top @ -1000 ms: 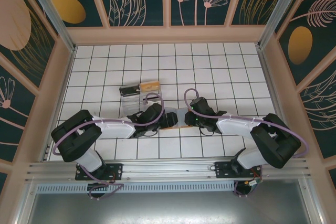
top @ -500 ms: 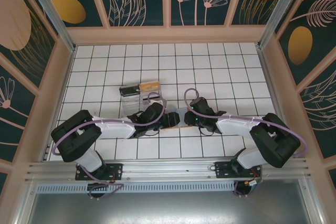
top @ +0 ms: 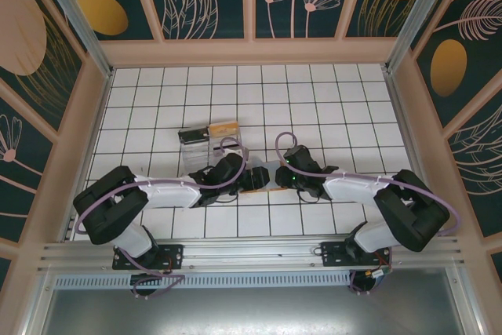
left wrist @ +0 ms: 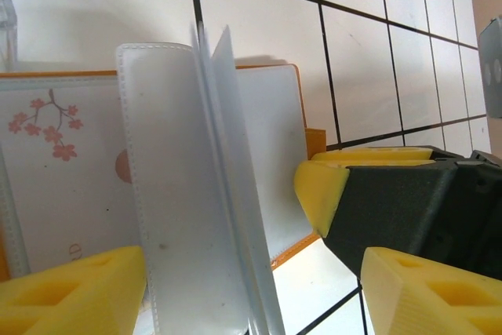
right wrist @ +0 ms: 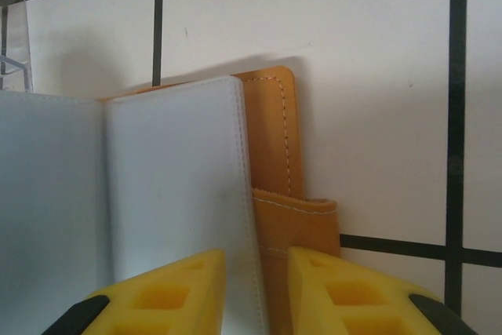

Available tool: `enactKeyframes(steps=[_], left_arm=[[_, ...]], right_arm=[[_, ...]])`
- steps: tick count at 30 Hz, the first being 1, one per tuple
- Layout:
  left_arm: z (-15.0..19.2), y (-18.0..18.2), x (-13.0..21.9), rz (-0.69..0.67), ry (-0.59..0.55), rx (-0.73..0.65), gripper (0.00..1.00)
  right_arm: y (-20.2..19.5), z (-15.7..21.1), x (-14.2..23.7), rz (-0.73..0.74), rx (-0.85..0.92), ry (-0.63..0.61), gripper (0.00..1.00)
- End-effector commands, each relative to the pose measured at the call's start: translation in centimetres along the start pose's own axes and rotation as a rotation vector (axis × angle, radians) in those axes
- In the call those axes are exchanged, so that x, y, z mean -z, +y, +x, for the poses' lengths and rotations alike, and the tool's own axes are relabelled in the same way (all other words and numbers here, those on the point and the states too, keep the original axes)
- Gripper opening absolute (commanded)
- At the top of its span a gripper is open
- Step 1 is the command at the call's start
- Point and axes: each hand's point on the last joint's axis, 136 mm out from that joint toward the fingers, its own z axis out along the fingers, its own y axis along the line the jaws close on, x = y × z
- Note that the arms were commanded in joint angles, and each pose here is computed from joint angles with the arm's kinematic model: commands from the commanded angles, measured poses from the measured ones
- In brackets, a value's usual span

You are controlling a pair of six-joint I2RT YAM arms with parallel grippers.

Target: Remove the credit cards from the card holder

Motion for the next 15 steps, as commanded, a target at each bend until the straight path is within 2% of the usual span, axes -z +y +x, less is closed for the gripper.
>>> enactKeyframes(steps=[1, 9, 15], left_arm=[[-0.4, -0.6, 0.4, 0.01, -0.017, -0.025, 0.73], [-0.6, -1.7, -0.4, 0.043, -0.007, -0.033, 0.71], [-0.5, -2.9, -1.6, 0.078, 0.014, -0.035, 0.69]], right_arm=[[-1.3, 0.3, 1.0, 0.06, -0.002, -0.01, 0.3], [-3.1, -1.2, 3.7, 0.101, -0.053, -0.116, 0.32], [-3.7, 0.8, 2.4, 0.048, -0.09, -0.05, 0.32]])
